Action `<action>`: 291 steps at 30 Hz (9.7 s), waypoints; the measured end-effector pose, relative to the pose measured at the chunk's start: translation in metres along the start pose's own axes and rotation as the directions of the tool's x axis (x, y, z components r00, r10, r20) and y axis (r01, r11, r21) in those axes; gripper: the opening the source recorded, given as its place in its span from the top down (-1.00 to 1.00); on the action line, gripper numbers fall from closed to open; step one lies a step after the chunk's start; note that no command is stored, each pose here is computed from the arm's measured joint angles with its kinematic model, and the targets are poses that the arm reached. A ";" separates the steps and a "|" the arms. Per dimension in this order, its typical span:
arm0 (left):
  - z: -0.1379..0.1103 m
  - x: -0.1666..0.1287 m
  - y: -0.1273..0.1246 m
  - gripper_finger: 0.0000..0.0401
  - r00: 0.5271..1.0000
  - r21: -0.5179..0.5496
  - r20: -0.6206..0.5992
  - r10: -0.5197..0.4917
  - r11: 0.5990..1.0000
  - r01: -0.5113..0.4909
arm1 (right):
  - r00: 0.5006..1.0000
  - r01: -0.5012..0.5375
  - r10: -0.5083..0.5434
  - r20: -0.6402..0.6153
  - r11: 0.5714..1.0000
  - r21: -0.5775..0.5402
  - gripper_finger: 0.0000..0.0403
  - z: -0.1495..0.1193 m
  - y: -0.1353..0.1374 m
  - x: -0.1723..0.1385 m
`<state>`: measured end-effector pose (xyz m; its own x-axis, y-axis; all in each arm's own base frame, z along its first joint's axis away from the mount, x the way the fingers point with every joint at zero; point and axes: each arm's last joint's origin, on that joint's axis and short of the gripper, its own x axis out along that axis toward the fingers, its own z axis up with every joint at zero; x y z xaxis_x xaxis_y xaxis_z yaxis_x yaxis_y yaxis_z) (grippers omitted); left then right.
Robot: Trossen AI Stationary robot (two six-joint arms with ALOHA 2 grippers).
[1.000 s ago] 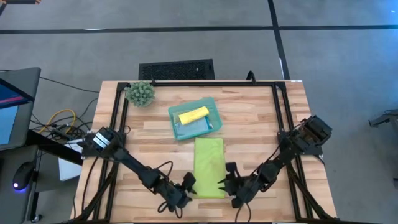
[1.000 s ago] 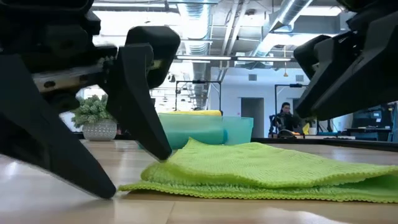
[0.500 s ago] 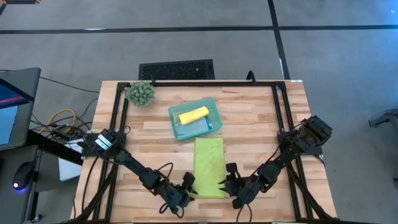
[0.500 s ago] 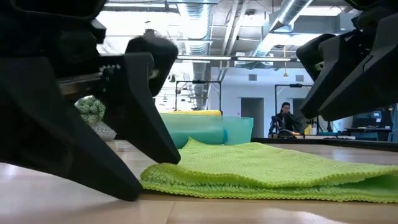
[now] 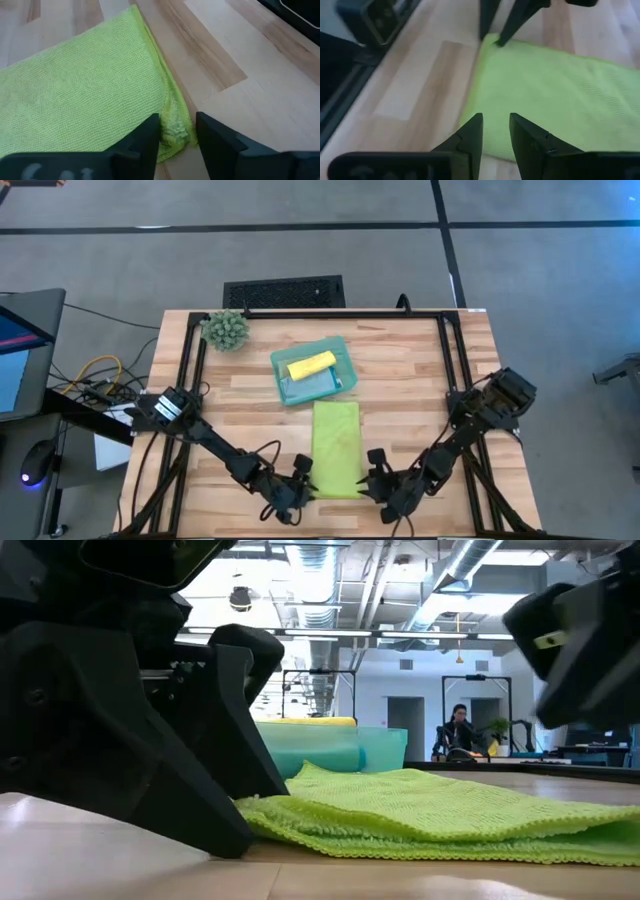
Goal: Fold microfiber towels
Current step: Fold the light green towel
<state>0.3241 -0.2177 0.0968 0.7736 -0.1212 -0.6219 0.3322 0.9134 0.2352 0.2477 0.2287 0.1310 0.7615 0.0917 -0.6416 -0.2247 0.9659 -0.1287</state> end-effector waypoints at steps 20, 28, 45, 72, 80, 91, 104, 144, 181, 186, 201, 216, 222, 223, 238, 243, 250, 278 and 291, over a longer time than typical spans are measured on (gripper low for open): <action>0.020 -0.001 -0.005 0.98 0.998 -0.036 0.052 0.044 0.998 -0.043 | 0.996 -0.083 0.076 -0.038 0.956 -0.282 -0.15 -0.010 0.013 0.002; 0.021 -0.005 -0.012 0.99 0.993 0.025 0.069 0.096 0.995 -0.097 | 0.999 -0.040 0.035 -0.021 0.933 -0.359 -0.06 -0.028 0.028 0.028; 0.019 -0.006 -0.012 0.99 0.989 -0.021 0.050 0.138 0.990 -0.137 | 0.999 0.005 -0.023 -0.035 0.891 -0.454 0.21 -0.033 0.040 0.014; 0.018 -0.011 -0.017 0.99 0.960 -0.205 0.046 0.275 0.944 -0.261 | 0.999 0.015 -0.040 -0.035 0.837 -0.546 0.18 -0.028 0.027 0.027; 0.021 -0.012 -0.017 0.99 0.947 -0.273 0.080 0.312 0.920 -0.280 | 0.998 0.029 -0.051 -0.027 0.853 -0.521 0.33 -0.027 0.024 0.028; 0.022 -0.013 -0.020 0.99 0.952 -0.264 0.088 0.292 0.929 -0.261 | 0.999 0.037 -0.051 -0.020 0.900 -0.434 0.86 -0.026 0.022 0.030; 0.054 -0.026 -0.051 0.98 0.970 -0.116 0.222 0.096 0.991 -0.071 | 0.994 -0.079 0.098 0.055 0.959 -0.272 0.98 -0.010 0.044 -0.007; 0.037 -0.044 -0.020 0.99 0.837 -0.297 -0.163 0.523 0.783 -0.547 | 0.979 0.205 -0.199 -0.048 0.963 0.174 0.97 0.034 -0.099 0.016; 0.022 -0.032 -0.016 0.45 0.808 -0.405 -0.273 0.523 0.699 -0.589 | 0.961 0.270 -0.243 -0.136 0.933 0.240 0.95 0.015 -0.114 0.045; 0.012 -0.037 -0.013 0.43 0.775 -0.441 -0.350 0.526 0.638 -0.632 | 0.947 0.302 -0.264 -0.186 0.926 0.227 0.85 0.000 -0.120 0.062; 0.024 -0.048 -0.012 0.43 0.747 -0.477 -0.409 0.524 0.575 -0.665 | 0.957 0.285 -0.269 -0.108 0.942 0.176 0.34 0.031 -0.115 0.012; 0.029 -0.013 0.022 0.43 0.781 -0.558 -0.284 0.557 0.566 -0.606 | 0.995 -0.093 0.095 -0.024 0.993 0.066 0.82 0.022 -0.061 0.035; -0.009 0.002 0.044 0.43 0.806 -0.608 -0.349 0.478 0.539 -0.583 | 0.986 -0.113 0.124 -0.109 0.988 0.106 0.93 0.006 -0.061 0.050; -0.014 0.002 0.045 0.43 0.802 -0.617 -0.355 0.480 0.524 -0.587 | 0.982 -0.135 0.148 -0.118 0.985 0.107 0.91 0.005 -0.060 0.051; 0.036 -0.004 0.031 0.43 0.843 -0.513 -0.251 0.476 0.673 -0.532 | 0.997 0.054 -0.065 0.044 0.976 0.213 0.94 0.034 -0.080 0.031; 0.039 -0.005 0.021 0.43 0.885 -0.506 -0.249 0.394 0.726 -0.465 | 0.990 0.140 -0.134 -0.041 0.945 0.294 0.94 0.016 -0.104 0.060; 0.025 0.014 0.010 0.43 0.923 -0.422 -0.293 0.248 0.833 -0.358 | 0.976 0.208 -0.178 -0.127 0.934 0.290 0.95 0.000 -0.122 0.075; 0.035 -0.030 -0.003 0.43 0.723 -0.278 -0.455 0.520 0.688 -0.670 | 0.956 0.290 -0.273 -0.112 0.936 0.198 0.94 0.015 -0.109 0.045; 0.005 -0.030 0.000 0.43 0.674 -0.193 -0.545 0.499 0.708 -0.679 | 0.967 -0.194 0.197 -0.162 0.980 0.035 0.92 0.005 -0.055 0.040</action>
<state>0.3038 -0.2162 0.1189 0.3932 0.5854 -0.7091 -0.3943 0.8040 0.4451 0.2936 0.1805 0.1167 0.5936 0.2400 -0.7681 -0.3468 0.9376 0.0249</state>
